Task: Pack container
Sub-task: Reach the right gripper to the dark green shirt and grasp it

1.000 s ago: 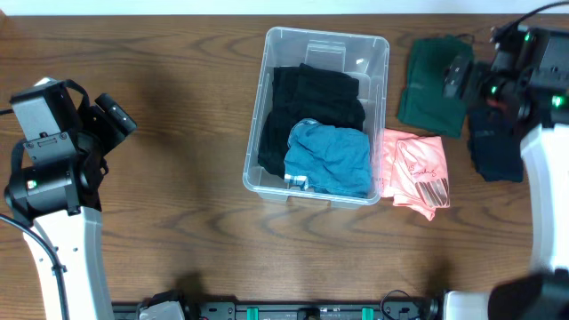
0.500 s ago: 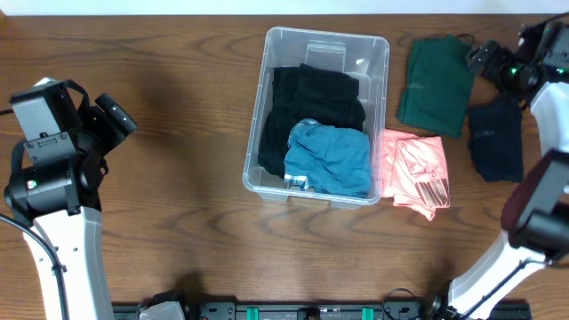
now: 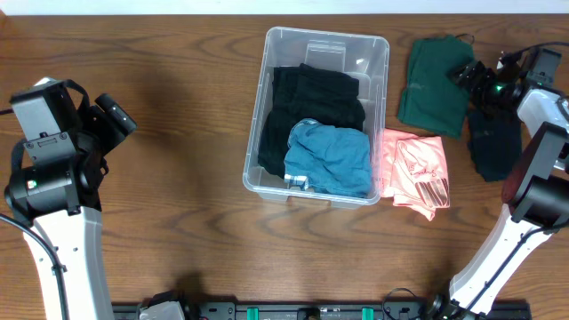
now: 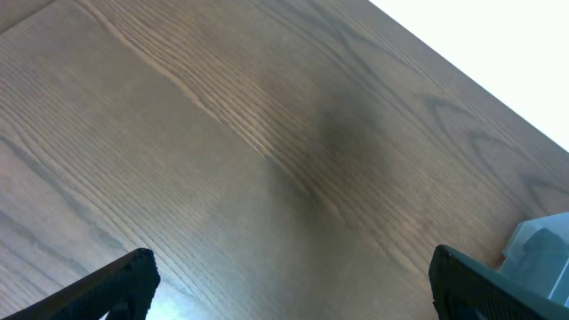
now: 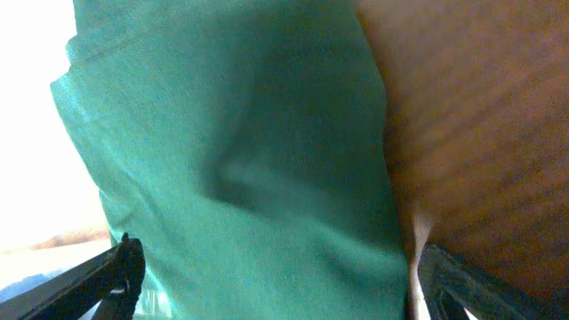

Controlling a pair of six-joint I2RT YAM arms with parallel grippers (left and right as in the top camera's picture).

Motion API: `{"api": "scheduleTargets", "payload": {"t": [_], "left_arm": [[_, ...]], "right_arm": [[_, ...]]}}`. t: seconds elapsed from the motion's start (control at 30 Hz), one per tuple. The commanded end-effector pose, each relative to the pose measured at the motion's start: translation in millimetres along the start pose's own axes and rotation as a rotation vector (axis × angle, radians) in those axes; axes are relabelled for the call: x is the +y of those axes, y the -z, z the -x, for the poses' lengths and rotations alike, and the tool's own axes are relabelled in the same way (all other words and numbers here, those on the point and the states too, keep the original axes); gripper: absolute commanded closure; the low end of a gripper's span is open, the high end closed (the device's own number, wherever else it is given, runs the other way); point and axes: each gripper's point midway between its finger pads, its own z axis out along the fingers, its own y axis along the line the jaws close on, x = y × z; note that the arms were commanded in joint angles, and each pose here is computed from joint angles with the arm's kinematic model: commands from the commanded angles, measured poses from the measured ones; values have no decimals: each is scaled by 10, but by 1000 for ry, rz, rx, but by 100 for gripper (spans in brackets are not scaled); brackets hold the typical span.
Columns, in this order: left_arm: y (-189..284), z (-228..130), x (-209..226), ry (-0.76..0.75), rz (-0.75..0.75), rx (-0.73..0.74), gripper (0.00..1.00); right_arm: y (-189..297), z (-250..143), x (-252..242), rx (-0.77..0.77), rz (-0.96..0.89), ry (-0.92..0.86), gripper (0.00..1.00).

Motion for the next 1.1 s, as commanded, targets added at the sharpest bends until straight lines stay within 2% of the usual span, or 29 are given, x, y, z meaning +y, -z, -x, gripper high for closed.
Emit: {"api": "scheduleTargets", "payload": {"t": [0.0,0.13,0.33,0.4,0.5,0.6,0.83,0.97,1.07], "left_arm": [[24,38,20,-10,9,-14,2],[24,38,20,-10,9,-14,2],[24,38,20,-10,9,-14,2],[24,38,20,-10,9,-14,2],[24,38,20,-10,9,-14,2],[24,38,20,-10,9,-14,2],[24,38,20,-10,9,-14,2],[24,38,20,-10,9,-14,2],[24,38,20,-10,9,-14,2]], "right_arm": [[-46,-168,-212,56,-64,-67,4],[-5,-342,-358,120,-129,-78,4],[-97,-450,-172,152,-100,-43,3],[-144,-485,-107,158,-100,-25,9],[-174,-492,-148,144,-159,-45,25],[-170,-468,-210,125,-202,-74,27],[-152,-440,-281,122,-203,-41,18],[-94,-429,-284,145,-121,17,11],[-9,-391,-410,144,-109,1,11]]}}
